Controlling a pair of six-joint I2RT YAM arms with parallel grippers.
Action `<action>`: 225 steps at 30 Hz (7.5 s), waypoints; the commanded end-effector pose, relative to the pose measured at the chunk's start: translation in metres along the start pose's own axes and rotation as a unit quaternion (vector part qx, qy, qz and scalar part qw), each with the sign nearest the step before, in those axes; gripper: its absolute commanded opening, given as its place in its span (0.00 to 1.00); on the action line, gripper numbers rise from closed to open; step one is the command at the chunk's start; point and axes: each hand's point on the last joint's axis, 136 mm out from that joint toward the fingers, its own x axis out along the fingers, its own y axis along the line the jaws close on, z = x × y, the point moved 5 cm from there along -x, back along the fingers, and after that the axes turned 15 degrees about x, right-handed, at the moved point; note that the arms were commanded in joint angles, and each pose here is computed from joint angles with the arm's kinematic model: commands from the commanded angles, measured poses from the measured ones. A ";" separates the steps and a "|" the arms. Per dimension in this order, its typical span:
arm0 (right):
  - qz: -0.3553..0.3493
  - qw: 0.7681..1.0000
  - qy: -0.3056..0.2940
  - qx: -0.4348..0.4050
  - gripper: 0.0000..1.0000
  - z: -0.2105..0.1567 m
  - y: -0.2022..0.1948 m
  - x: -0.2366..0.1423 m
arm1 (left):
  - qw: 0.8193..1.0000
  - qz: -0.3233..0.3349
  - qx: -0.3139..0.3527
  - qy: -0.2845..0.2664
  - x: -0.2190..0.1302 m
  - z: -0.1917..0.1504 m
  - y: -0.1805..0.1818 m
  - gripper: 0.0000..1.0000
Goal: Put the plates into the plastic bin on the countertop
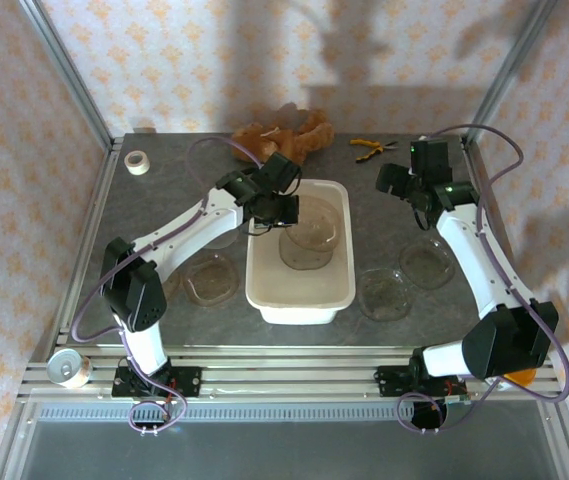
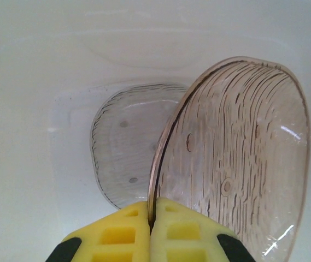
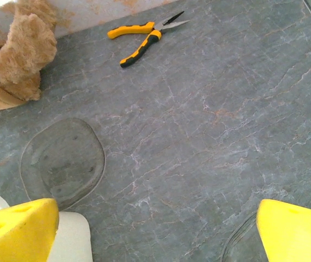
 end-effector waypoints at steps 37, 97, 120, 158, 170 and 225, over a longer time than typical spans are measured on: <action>0.019 0.999 0.030 -0.004 0.91 -0.008 0.005 0.015 | 0.994 0.067 -0.031 0.077 0.105 -0.038 0.009 0.00; -0.233 0.916 0.135 0.298 0.89 -0.113 -0.196 -0.007 | 0.990 -0.028 0.012 -0.141 -0.019 0.022 -0.013 0.64; -0.249 0.885 0.205 0.337 0.81 -0.160 -0.216 0.048 | 0.992 -0.012 -0.008 -0.129 -0.013 0.013 -0.001 0.64; -0.249 0.901 0.162 0.317 0.28 -0.135 -0.220 0.068 | 0.994 -0.006 -0.021 -0.109 -0.001 0.020 0.012 0.63; -0.251 0.911 0.116 0.306 0.20 -0.123 -0.218 0.040 | 0.993 -0.014 -0.020 -0.113 -0.005 0.021 0.010 0.63; -0.214 0.927 0.152 0.267 0.48 -0.123 -0.218 0.088 | 0.995 -0.020 -0.033 -0.092 0.006 0.023 0.004 0.63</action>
